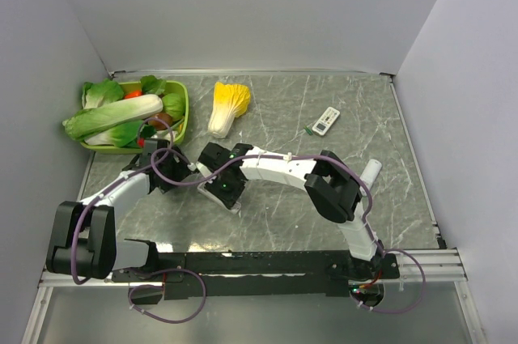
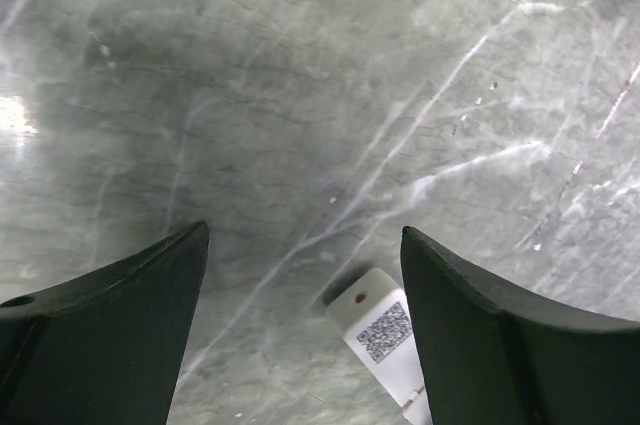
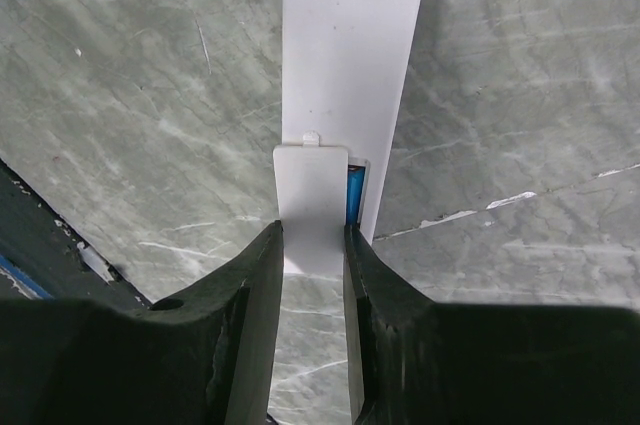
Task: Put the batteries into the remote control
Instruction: Load the battery cover into the remote control.
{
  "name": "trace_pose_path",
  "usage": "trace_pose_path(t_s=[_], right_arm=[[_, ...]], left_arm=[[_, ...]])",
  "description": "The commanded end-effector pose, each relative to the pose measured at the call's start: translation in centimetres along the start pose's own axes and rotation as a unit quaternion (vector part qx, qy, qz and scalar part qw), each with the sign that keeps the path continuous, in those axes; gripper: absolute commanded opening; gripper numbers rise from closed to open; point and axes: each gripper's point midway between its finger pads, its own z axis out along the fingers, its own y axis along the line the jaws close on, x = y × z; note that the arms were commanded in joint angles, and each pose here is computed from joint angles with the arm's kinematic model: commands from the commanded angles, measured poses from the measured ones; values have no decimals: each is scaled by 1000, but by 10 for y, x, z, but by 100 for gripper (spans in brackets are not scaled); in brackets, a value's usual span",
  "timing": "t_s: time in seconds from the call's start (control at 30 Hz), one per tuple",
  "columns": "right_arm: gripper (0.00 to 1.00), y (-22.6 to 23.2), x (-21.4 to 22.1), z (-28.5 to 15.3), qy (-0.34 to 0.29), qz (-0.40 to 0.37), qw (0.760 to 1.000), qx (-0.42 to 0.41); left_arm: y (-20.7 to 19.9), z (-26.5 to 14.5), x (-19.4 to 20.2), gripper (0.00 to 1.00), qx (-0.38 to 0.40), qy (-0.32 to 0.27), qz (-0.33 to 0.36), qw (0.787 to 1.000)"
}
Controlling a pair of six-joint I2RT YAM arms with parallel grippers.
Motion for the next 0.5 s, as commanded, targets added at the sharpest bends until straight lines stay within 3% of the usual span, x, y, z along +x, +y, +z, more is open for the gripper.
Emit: trace_pose_path(t_s=[0.0, 0.47], right_arm=[[28, -9, 35, -14, 58, 7, 998, 34], [27, -12, 33, -22, 53, -2, 998, 42]], left_arm=[[-2, -9, -19, 83, -6, -28, 14, 999], [-6, -10, -19, 81, 10, -23, 13, 1000]])
